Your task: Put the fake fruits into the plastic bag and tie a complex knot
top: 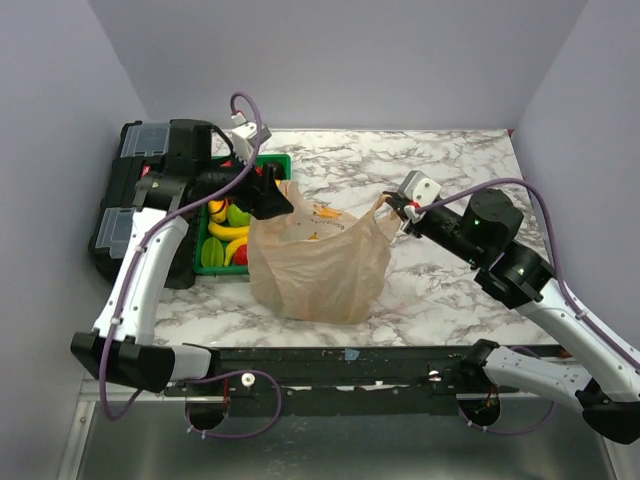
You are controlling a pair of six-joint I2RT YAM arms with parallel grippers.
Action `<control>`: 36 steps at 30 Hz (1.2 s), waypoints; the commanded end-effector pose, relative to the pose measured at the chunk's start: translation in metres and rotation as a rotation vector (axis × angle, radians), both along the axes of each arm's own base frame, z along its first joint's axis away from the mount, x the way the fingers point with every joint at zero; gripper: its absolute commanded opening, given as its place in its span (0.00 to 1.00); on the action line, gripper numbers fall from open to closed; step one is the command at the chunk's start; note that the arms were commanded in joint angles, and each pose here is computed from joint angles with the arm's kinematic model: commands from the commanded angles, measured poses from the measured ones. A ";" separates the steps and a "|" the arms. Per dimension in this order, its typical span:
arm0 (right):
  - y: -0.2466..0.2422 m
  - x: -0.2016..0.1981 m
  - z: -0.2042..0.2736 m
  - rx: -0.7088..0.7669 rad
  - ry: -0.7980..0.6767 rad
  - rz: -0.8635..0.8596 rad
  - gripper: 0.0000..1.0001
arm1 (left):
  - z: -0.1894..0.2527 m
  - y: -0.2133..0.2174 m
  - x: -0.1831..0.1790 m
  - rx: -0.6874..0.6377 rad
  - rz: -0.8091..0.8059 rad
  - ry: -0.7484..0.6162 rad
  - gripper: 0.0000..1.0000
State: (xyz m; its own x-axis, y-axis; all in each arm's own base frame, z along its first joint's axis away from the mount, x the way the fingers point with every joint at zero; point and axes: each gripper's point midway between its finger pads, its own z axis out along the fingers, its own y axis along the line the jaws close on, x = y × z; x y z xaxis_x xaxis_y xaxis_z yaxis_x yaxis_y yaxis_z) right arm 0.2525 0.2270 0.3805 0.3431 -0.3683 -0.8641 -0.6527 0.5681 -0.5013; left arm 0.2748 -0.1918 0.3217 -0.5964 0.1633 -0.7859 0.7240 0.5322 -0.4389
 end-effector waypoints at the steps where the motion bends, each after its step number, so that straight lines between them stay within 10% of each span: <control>1: 0.019 -0.010 0.034 0.128 0.000 0.100 0.01 | 0.074 0.016 -0.015 0.033 -0.090 -0.459 0.82; 8: 0.036 -0.015 0.049 0.157 -0.026 0.192 0.08 | 0.122 -0.013 -0.056 -0.061 -0.268 -0.688 0.95; 21: 0.053 -0.022 0.050 0.162 -0.024 0.288 0.23 | 0.111 -0.117 -0.065 -0.223 -0.395 -0.397 0.90; 31: 0.028 -0.015 0.040 0.146 0.022 0.154 0.38 | 0.076 -0.124 -0.086 -0.188 -0.511 -0.267 0.17; 36: 0.008 -0.020 0.006 0.051 0.090 0.088 0.57 | 0.073 -0.106 -0.084 -0.146 -0.482 -0.345 0.01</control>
State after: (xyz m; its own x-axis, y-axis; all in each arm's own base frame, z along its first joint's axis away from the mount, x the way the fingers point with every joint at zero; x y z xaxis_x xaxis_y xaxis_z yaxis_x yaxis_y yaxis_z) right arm 0.2332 0.2573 0.4099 0.3621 -0.1959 -0.9113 -0.7627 0.4998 -0.4105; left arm 0.2048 -0.3167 0.3898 -0.2467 0.2256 -0.9425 0.9690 0.0699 -0.2370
